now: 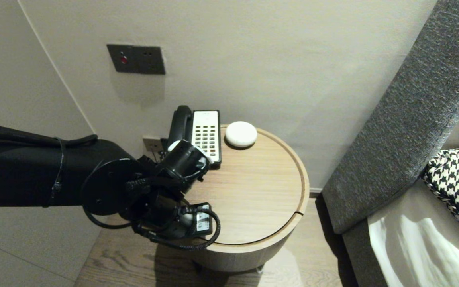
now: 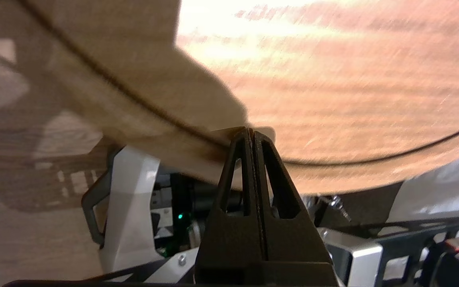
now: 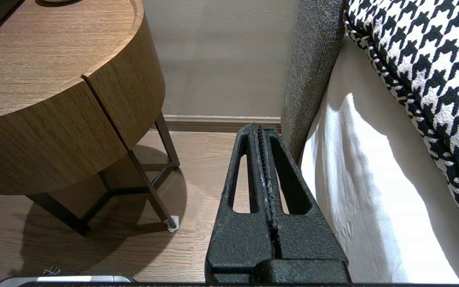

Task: Open the nightstand drawer

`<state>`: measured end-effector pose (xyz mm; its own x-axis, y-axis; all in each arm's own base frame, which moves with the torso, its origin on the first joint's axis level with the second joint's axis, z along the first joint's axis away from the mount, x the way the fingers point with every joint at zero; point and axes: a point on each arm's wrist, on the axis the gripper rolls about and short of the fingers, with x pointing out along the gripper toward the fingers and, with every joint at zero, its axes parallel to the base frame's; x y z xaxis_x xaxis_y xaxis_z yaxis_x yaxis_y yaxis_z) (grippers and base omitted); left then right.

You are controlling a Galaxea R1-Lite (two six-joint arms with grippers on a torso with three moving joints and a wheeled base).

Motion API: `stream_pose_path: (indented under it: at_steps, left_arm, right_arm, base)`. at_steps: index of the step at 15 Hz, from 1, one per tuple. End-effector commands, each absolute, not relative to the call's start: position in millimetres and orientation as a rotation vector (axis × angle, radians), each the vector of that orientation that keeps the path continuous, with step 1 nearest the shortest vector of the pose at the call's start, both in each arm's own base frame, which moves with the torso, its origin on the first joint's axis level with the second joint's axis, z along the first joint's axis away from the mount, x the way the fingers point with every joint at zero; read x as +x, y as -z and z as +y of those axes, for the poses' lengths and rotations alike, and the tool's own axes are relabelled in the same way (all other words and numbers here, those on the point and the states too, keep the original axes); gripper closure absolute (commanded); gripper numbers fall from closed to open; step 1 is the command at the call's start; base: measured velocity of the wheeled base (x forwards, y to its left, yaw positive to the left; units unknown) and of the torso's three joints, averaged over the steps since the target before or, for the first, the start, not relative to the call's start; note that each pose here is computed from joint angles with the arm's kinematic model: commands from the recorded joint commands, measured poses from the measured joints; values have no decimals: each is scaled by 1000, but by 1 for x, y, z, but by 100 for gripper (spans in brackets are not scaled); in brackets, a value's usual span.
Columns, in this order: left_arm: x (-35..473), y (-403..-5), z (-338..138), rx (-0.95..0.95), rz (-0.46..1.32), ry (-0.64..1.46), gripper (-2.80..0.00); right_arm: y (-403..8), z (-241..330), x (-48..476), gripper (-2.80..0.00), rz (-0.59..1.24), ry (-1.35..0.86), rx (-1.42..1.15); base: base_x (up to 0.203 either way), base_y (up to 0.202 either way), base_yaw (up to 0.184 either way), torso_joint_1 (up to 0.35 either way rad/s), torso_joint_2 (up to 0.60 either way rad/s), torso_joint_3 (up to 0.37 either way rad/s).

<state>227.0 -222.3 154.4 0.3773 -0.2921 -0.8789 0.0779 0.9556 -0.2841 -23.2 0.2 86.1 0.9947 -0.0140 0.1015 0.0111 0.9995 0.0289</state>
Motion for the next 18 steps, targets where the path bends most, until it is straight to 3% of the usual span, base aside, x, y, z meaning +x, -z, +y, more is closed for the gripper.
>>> stream_pose_path:
  at_steps: [1, 18]
  left_arm:
    - [220, -150, -217, -196, 1183, 227, 0]
    - [162, -135, -204, -95, 1267, 310, 0]
  right_arm:
    - [-75, 0, -20, 0, -61, 13, 29]
    - [-75, 0, -20, 0, -61, 13, 27]
  base:
    - [0, 0, 0, 0, 0, 0]
    - [0, 0, 0, 0, 0, 0]
